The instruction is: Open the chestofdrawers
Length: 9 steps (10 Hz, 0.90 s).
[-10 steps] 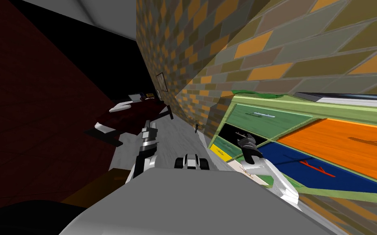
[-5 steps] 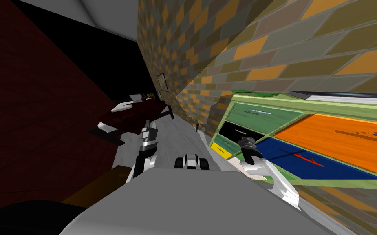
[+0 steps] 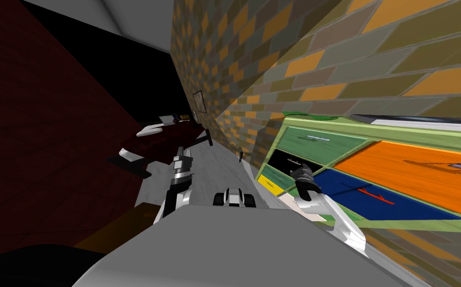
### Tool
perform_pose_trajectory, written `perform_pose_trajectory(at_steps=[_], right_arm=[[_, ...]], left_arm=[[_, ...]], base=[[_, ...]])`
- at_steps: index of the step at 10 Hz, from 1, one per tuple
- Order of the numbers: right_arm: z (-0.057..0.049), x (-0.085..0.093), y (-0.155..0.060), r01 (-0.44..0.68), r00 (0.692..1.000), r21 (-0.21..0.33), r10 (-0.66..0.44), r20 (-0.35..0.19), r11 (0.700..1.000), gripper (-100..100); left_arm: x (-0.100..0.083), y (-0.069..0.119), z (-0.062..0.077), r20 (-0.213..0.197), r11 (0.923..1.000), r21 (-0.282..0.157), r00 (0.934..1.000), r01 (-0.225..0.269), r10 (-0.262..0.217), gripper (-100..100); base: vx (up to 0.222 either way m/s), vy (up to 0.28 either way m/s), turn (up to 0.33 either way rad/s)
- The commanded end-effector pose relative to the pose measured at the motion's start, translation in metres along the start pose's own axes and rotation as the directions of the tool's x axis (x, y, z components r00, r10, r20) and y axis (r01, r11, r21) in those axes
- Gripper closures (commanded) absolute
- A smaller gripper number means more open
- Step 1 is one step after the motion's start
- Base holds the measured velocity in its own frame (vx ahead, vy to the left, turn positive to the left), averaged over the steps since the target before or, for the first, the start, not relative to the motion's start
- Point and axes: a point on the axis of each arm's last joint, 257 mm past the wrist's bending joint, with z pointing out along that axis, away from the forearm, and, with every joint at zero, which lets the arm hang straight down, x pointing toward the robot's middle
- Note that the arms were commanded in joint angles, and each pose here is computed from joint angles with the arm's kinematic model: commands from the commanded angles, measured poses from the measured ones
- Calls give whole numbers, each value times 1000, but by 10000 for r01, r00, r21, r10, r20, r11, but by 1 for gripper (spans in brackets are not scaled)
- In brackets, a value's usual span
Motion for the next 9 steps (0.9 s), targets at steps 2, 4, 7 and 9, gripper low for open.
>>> perform_pose_trajectory(at_steps=[2,4,7,9], right_arm=[[3,2,-1,16,10000,34,-16,-42,10000,-100],[4,4,1,0,10000,26,0,-67,10000,-100],[0,1,2,-9,10000,-12,9,-13,10000,100],[-3,-2,2,-9,10000,-36,9,22,10000,100]], left_arm=[[0,0,0,0,10000,0,10000,0,0,0],[0,0,0,0,10000,2,10000,3,-3,0],[0,0,0,1,10000,4,10000,9,-9,0],[0,0,0,1,10000,6,10000,10,-10,0]], base=[[94,-118,20],[72,-51,11],[-69,78,-17],[-149,126,-11]])
